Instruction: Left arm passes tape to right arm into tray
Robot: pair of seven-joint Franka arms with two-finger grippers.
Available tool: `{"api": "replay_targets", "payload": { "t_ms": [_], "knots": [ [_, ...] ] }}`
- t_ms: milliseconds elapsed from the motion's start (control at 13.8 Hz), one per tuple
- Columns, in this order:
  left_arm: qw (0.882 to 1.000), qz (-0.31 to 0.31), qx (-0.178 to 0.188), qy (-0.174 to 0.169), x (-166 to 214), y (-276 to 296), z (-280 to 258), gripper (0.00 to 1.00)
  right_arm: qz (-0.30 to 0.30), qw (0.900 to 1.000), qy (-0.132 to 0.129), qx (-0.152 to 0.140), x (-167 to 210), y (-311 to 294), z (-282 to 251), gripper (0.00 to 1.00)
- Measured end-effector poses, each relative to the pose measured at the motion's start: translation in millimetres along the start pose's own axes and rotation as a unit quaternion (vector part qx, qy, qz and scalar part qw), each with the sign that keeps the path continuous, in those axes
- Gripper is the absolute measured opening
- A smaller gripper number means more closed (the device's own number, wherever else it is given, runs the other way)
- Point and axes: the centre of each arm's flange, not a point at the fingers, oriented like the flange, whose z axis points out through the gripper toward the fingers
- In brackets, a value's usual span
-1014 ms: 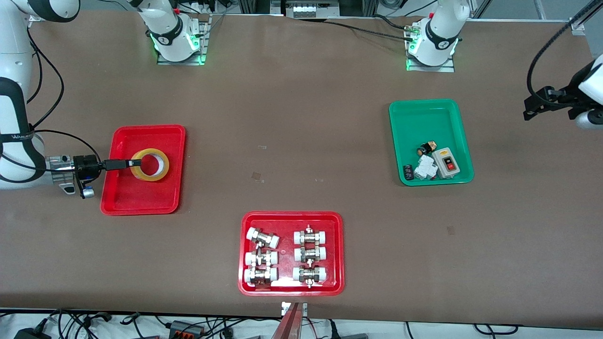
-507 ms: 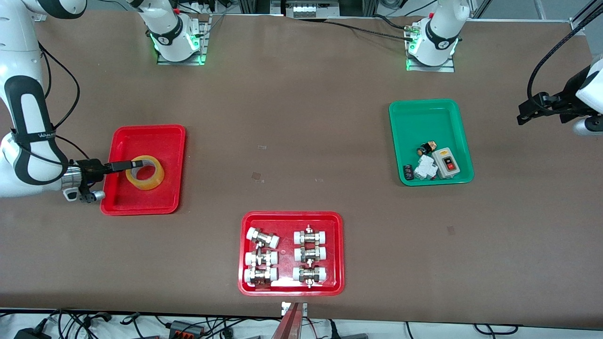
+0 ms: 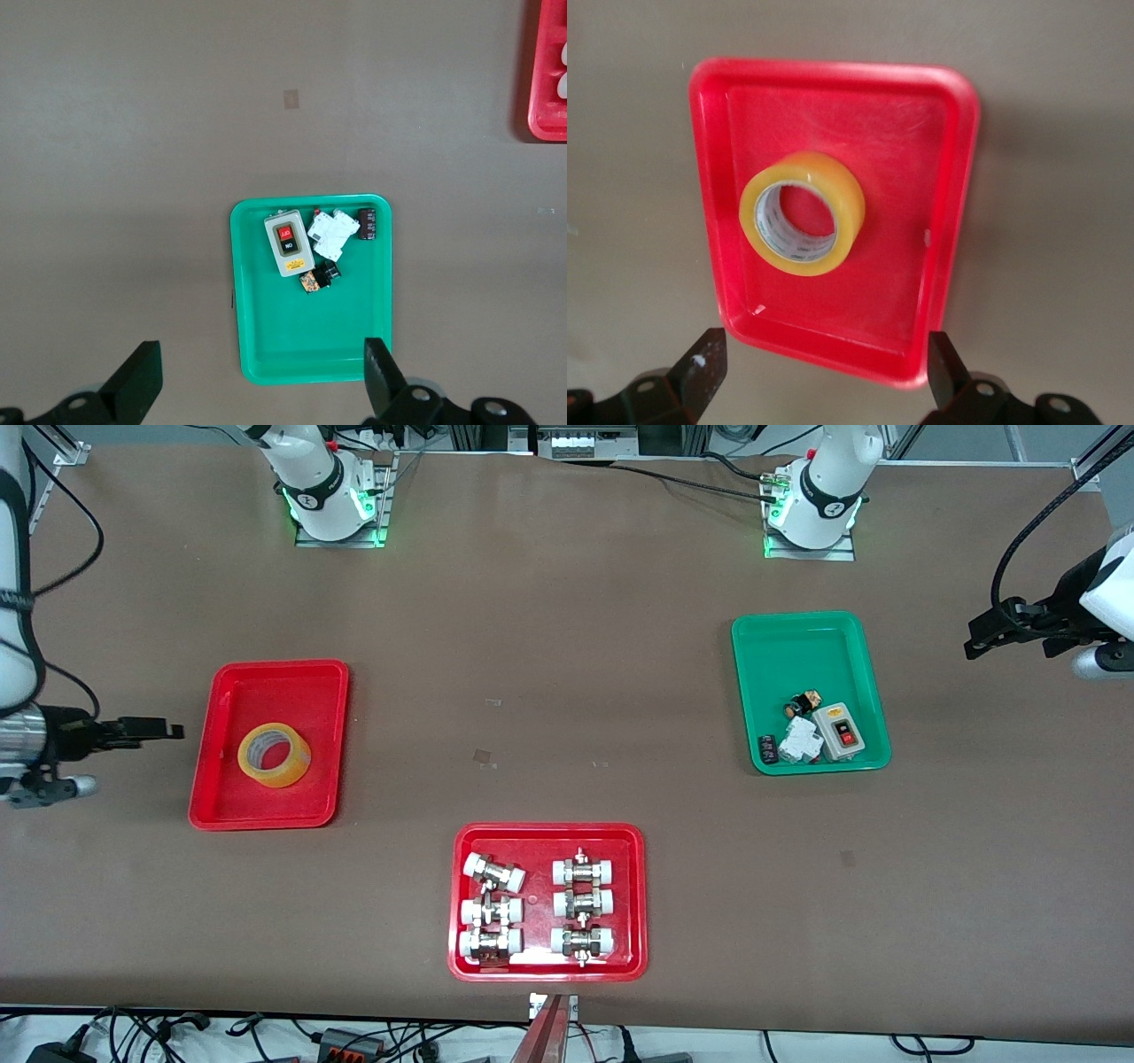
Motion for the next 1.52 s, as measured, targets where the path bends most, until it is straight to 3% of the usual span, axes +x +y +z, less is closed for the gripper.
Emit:
{"api": "replay_targets", "payload": {
  "t_ms": [217,435,797,1159,1522],
  "knots": [
    [1.000,0.000,0.000,0.000,0.1,-0.4,0.1,1.00,0.031,0.996,0.037,-0.073,-3.9,-81.5,-61.8,1.00],
    [1.000,-0.001,0.000,0.000,0.2,-0.5,0.2,1.00,0.033,0.993,0.053,-0.102,-19.8,-134.8,-94.8,1.00],
    [1.000,-0.001,0.000,0.000,0.2,-0.6,0.2,1.00,0.086,0.989,0.068,-0.103,-35.2,-136.5,-129.2,1.00],
    [1.000,-0.003,0.000,0.000,0.3,-3.5,0.0,1.00,0.087,0.983,0.121,-0.107,-29.3,-135.5,-144.5,1.00],
    [1.000,-0.004,-0.001,0.000,0.7,-21.0,-0.1,1.00,0.085,0.981,0.135,-0.108,-41.1,-139.1,-148.4,1.00]
  ]
}}
